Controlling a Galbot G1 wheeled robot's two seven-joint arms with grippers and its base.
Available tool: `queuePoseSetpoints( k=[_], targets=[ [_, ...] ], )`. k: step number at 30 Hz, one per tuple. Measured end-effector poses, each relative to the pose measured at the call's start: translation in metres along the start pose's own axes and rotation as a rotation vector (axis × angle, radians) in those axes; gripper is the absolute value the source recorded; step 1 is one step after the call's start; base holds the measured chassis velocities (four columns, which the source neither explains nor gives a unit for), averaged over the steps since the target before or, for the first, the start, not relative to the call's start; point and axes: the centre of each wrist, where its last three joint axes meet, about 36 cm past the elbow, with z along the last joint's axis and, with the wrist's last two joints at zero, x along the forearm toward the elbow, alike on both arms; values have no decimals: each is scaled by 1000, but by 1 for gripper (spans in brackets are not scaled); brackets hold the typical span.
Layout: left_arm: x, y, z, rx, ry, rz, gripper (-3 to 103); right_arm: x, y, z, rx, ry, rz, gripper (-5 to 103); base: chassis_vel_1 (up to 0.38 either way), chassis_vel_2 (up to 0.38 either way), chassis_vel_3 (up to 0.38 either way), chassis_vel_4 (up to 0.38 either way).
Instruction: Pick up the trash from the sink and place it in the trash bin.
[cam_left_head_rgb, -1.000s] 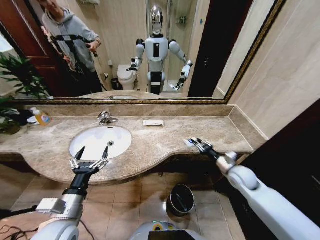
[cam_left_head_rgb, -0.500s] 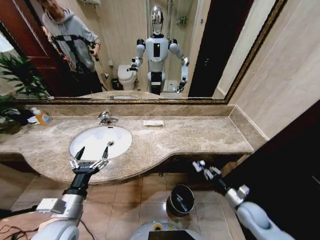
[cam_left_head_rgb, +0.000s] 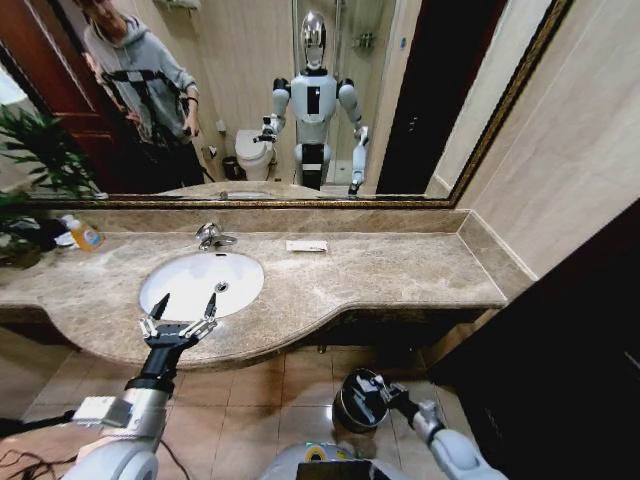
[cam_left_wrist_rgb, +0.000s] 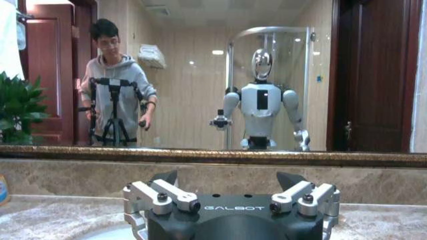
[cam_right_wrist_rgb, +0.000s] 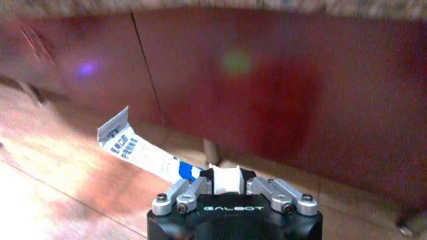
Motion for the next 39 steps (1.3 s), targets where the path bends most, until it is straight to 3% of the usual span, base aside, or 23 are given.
queuePoseSetpoints(
  k=[2, 4, 11, 13, 14, 17, 20, 21, 22, 24, 25, 27, 28, 29, 31, 32, 34, 35, 39],
  targets=[
    [0, 0, 0, 0, 0, 0, 100, -10, 1, 10, 23, 19, 20, 27, 0, 0, 0, 0],
    [0, 0, 0, 0, 0, 0, 100, -12, 1, 12, 31, 22, 25, 27, 0, 0, 0, 0],
    [0, 0, 0, 0, 0, 0, 100, -11, -8, 20, 41, 42, 41, 59, 0, 0, 0, 0],
    [0, 0, 0, 0, 0, 0, 100, -8, -10, 20, 39, 39, 43, 59, 0, 0, 0, 0],
    [0, 0, 0, 0, 0, 0, 100, -4, -12, 18, 31, 30, 44, 70, 0, 0, 0, 0],
    [0, 0, 0, 0, 0, 0, 100, 7, -15, 12, 7, -6, 52, 76, 0, 0, 0, 0],
    [0, 0, 0, 0, 0, 0, 100, 24, -18, -2, -55, -96, 105, 91, 0, 0, 0, 0],
    [0, 0, 0, 0, 0, 0, 100, 33, -20, -6, -94, -153, 200, 96, 0, 0, 0, 0],
    [0, 0, 0, 0, 0, 0, 100, 33, -20, -6, -94, -153, 200, 96, 0, 0, 0, 0],
    [0, 0, 0, 0, 0, 0, 100, 47, -24, -14, -173, -216, 444, 100, 0, 0, 0, 0],
    [0, 0, 0, 0, 0, 0, 100, 47, -24, -14, -173, -216, 444, 100, 0, 0, 0, 0],
    [0, 0, 0, 0, 0, 0, 100, 58, -25, -31, -265, -272, 692, 100, 0, 0, 0, 0],
    [0, 0, 0, 0, 0, 0, 100, 58, -25, -31, -265, -272, 692, 100, 0, 0, 0, 0],
    [0, 0, 0, 0, 0, 0, 100, 66, -28, -44, -308, -319, 802, 100, 0, 0, 0, 0],
    [0, 0, 0, 0, 0, 0, 100, 81, -34, -61, -327, -395, 916, 100, 0, 0, 0, 0],
    [0, 0, 0, 0, 0, 0, 100, 81, -34, -61, -327, -395, 916, 100, 0, 0, 0, 0],
    [0, 0, 0, 0, 0, 0, 100, 116, -49, -89, -315, -510, 1065, 100, 0, 0, 0, 0],
    [0, 0, 0, 0, 0, 0, 100, 125, -51, -96, -311, -537, 1085, 100, 0, 0, 0, 0],
    [0, 0, 0, 0, 0, 0, 100, 148, -47, -126, -294, -656, 1082, 100, 0, 0, 0, 0]
  ],
)
